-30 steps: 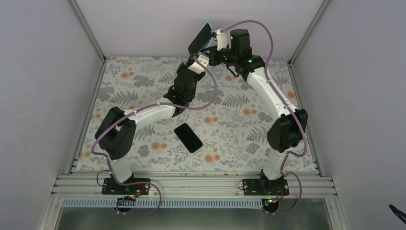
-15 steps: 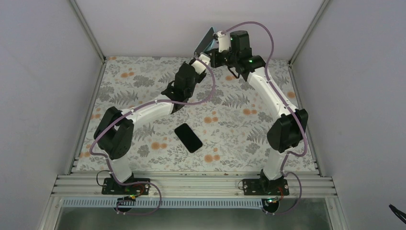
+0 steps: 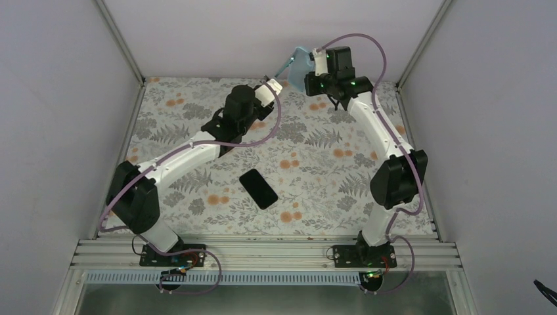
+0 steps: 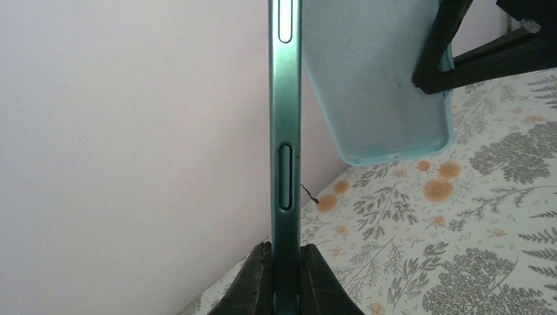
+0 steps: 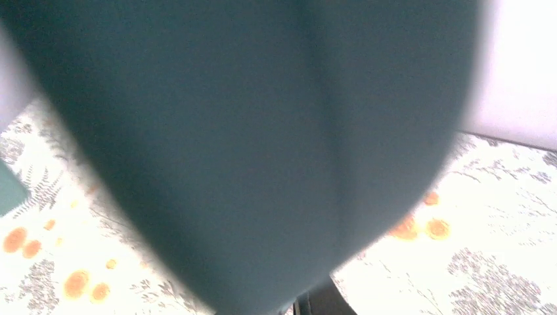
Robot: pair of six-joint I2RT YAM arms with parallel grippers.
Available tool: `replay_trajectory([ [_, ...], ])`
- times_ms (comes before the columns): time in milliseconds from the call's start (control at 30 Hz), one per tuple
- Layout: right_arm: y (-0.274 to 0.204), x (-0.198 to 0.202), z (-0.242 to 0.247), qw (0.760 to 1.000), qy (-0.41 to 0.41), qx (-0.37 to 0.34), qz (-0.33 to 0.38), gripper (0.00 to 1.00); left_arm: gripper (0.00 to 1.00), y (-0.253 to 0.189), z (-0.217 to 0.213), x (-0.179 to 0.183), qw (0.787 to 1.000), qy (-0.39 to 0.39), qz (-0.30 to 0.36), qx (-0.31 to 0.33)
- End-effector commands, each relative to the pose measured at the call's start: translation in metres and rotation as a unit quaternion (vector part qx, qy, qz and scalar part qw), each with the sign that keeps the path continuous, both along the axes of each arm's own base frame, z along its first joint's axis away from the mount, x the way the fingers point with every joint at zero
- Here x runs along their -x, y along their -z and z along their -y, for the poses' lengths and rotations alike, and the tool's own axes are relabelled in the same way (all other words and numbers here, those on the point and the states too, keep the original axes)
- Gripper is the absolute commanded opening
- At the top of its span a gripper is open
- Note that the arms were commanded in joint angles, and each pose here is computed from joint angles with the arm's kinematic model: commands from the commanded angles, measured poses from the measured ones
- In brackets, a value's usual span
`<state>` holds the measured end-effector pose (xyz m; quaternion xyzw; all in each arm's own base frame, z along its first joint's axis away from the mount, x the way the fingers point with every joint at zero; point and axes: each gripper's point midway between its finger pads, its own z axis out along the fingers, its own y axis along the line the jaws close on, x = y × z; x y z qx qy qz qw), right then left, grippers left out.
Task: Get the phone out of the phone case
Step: Remove the phone case from the phone.
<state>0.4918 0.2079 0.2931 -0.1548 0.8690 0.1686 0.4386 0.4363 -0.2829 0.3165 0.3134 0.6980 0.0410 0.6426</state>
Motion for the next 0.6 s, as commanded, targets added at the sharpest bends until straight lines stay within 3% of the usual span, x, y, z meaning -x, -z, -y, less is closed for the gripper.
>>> replay_trajectory([
  [0,-0.016,0.014,0.010,0.999,-0.012,0.029,0.026,0.03,0.02,-0.018,-0.009,0.009,0.999,0.029,0.017,-0.014],
  [267,0.035,0.044,0.014,0.991,-0.107,0.012,-0.084,0.03,0.02,0.020,-0.045,0.024,0.989,-0.003,0.012,-0.148],
  [433,0.101,0.076,0.023,0.969,-0.160,0.024,-0.186,0.03,0.02,0.053,-0.094,0.039,0.974,-0.053,-0.006,-0.218],
  [567,0.149,0.108,0.024,0.944,-0.197,0.032,-0.263,0.03,0.02,0.094,-0.134,0.052,0.951,-0.096,-0.017,-0.293],
])
